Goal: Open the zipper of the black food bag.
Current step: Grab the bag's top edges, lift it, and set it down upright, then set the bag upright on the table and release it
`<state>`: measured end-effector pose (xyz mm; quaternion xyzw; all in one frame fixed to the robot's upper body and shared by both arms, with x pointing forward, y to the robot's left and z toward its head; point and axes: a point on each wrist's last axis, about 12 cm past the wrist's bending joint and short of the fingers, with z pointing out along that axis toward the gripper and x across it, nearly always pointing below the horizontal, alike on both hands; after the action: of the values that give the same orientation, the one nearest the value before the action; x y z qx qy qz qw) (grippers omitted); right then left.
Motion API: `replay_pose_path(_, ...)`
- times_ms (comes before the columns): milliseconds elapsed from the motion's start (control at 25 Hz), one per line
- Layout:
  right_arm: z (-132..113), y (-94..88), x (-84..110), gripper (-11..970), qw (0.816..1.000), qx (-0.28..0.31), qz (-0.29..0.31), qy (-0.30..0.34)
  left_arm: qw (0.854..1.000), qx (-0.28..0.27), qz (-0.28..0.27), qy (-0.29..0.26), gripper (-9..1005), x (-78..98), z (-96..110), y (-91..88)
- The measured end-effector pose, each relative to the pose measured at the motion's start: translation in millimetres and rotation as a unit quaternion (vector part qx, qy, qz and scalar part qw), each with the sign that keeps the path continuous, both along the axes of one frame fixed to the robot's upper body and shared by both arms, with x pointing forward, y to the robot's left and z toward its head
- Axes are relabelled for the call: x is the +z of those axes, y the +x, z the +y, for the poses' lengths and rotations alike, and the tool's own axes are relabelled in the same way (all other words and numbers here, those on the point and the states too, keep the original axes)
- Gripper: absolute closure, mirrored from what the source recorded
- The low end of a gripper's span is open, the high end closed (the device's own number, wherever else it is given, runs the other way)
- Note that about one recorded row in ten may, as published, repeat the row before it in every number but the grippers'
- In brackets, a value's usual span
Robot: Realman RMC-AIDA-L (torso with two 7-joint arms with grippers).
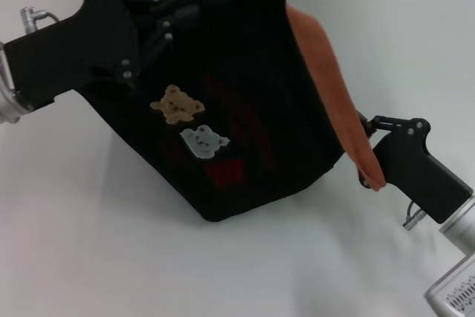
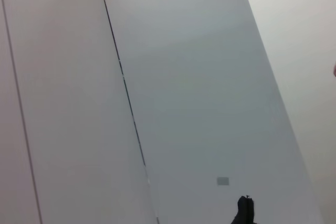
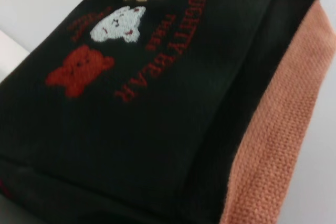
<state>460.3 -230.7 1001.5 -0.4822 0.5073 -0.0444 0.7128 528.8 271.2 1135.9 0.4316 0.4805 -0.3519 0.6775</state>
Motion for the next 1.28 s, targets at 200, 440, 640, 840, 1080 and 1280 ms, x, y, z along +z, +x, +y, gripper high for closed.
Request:
replay_pose_path(200,-2,-2.6,-1.2,858,1.0,-0.003,0.004,0.002,1.0,0.014,0.005,-0.003,900,-3.9,7,-5.1)
replay_pose_path(440,-2,-1.3,-0.6,851,1.0,-0.001,0.012,0.012,1.0,0.024,0.011,-0.005,900,-11.1,11,-10.5)
replay_pose_path(640,-3,1.1,2.4,845,0.999,0.003,0.027,0.043,0.999,0.037,0.018,-0.013,901,-18.3,13,-13.4)
replay_pose_path(840,-11,3.5,13.1,839,0.993,0.017,0.037,0.109,0.997,0.065,0.027,-0.026,902,-25.6,23,-18.7)
replay_pose_path(1080,-19,16.3,25.4,734,0.979,0.03,0.073,0.187,0.985,0.149,0.057,-0.068,902,-50.1,44,-39.9)
replay_pose_path(1280,-20,21.7,27.8,494,0.978,0.026,0.074,0.194,0.962,0.23,0.097,-0.115,901,-72.6,60,-63.9)
